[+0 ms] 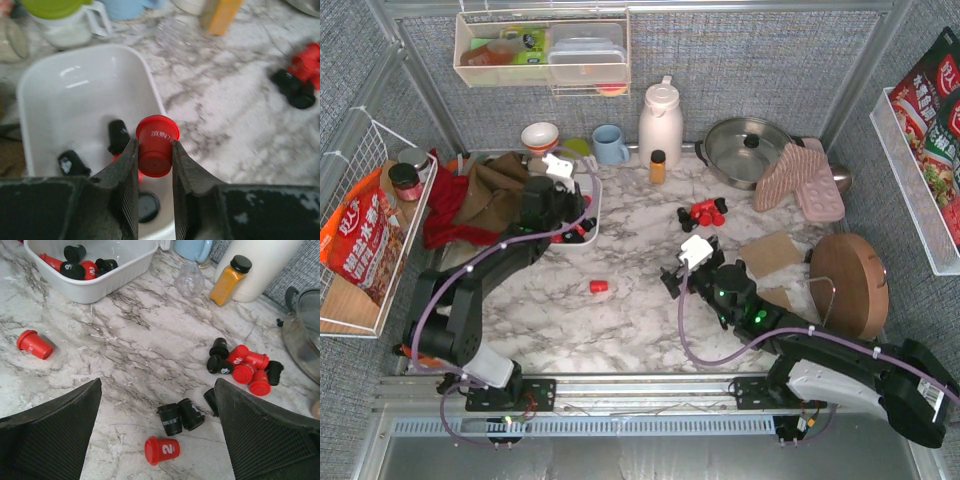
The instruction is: Mix the coffee capsules in the storage basket
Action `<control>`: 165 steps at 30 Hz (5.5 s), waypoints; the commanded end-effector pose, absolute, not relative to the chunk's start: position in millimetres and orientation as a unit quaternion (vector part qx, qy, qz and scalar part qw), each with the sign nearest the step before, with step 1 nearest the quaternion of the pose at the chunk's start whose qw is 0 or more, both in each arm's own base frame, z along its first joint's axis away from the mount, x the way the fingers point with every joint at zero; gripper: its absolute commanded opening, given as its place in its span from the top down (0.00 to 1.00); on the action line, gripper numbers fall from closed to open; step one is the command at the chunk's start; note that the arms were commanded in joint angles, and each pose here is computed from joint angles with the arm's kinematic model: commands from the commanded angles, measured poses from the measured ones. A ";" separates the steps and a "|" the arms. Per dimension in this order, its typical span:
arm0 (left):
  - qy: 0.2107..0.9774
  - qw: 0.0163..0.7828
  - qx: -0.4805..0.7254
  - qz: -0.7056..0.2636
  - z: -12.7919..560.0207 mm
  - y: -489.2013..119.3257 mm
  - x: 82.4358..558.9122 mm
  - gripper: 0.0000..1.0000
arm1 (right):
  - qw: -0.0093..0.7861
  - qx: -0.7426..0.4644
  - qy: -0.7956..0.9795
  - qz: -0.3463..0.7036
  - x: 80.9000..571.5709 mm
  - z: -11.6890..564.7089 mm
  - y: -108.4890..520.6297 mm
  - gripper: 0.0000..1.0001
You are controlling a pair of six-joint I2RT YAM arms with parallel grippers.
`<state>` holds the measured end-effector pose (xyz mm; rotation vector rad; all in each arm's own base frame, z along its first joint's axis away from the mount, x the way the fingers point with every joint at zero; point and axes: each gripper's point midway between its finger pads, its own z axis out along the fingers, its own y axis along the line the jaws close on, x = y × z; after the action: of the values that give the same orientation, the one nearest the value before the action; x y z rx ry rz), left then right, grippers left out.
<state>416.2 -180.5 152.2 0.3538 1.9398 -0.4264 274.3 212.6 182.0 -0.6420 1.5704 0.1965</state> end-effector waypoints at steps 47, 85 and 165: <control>0.928 0.370 0.007 -0.043 45.9 -201.5 254.7 0.22 | 0.513 -0.153 0.839 0.093 300.9 117.5 188.0 0.01; 0.907 0.419 -0.004 -0.048 55.9 -213.4 271.0 0.55 | 0.391 0.217 0.893 0.056 300.4 48.8 145.8 0.25; 0.846 0.497 0.025 -0.193 149.3 -179.4 342.0 0.01 | 0.531 -0.005 0.809 0.252 305.6 121.0 211.4 0.94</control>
<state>348.9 -154.1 144.6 -0.1196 2.0745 -0.3787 286.6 171.9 55.5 0.3849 2.2738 0.3464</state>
